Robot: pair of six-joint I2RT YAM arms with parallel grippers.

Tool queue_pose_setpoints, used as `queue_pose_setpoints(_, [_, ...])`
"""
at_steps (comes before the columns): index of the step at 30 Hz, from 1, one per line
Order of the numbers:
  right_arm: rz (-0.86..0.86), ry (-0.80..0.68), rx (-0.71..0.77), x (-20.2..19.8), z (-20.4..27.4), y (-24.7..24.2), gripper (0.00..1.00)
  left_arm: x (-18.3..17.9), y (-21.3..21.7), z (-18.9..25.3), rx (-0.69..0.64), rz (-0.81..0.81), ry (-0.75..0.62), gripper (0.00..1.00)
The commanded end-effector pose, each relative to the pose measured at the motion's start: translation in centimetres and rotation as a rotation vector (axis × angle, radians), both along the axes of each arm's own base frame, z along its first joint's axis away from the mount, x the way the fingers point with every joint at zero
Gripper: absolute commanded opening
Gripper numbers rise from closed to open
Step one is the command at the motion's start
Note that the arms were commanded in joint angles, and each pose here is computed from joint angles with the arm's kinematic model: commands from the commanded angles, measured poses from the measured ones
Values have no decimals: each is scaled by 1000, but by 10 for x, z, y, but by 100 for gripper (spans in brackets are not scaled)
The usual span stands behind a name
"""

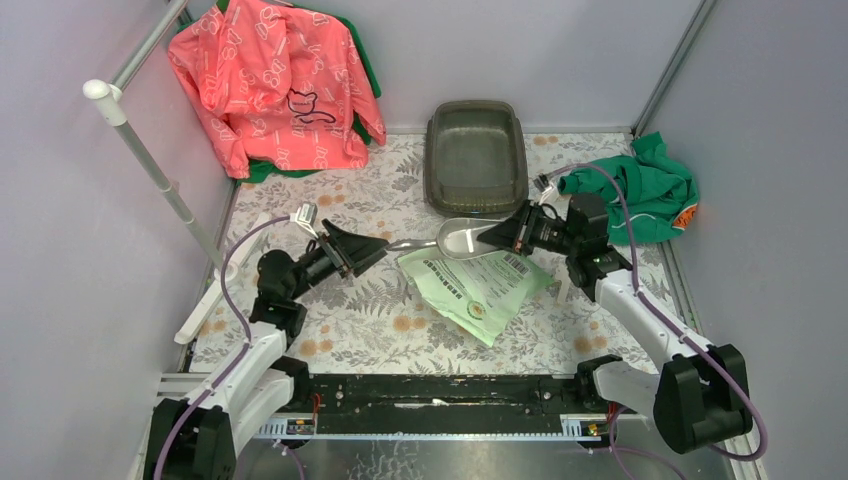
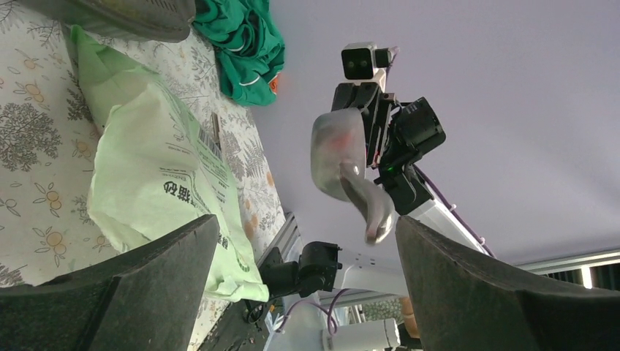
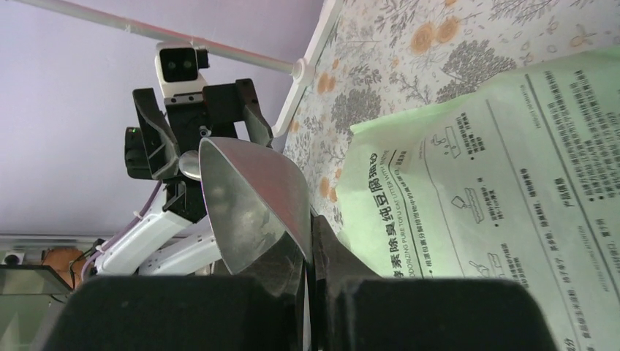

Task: Fill the litter box with clean litter
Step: Pick up the spatula from the center of the board.

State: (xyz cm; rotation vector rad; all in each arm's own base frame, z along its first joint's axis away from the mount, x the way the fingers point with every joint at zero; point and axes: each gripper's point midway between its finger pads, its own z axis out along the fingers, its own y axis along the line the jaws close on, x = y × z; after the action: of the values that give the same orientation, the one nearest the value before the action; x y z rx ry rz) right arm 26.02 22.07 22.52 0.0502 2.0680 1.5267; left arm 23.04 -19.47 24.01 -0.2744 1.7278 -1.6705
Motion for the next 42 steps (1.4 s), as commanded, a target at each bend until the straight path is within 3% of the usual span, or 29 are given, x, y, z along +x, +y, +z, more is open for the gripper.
queue_pose_setpoints(1, [24,-90,25,3,25,20,0,-4,-3,15,-21,-7,-63,99])
queue_pose_setpoints(21, [77,-97,0,1,19,68,0,-10,-15,15,-36,-93,-43,96])
queue_pose_setpoints(25, [81,-89,0,1,15,73,0,-11,-17,12,-32,-113,-42,88])
queue_pose_setpoints(36, [54,-94,-10,8,17,74,0,-18,-19,4,-24,-152,-37,40])
queue_pose_setpoints(42, [47,-99,-15,9,19,73,0,-19,-19,2,-22,-155,-31,38])
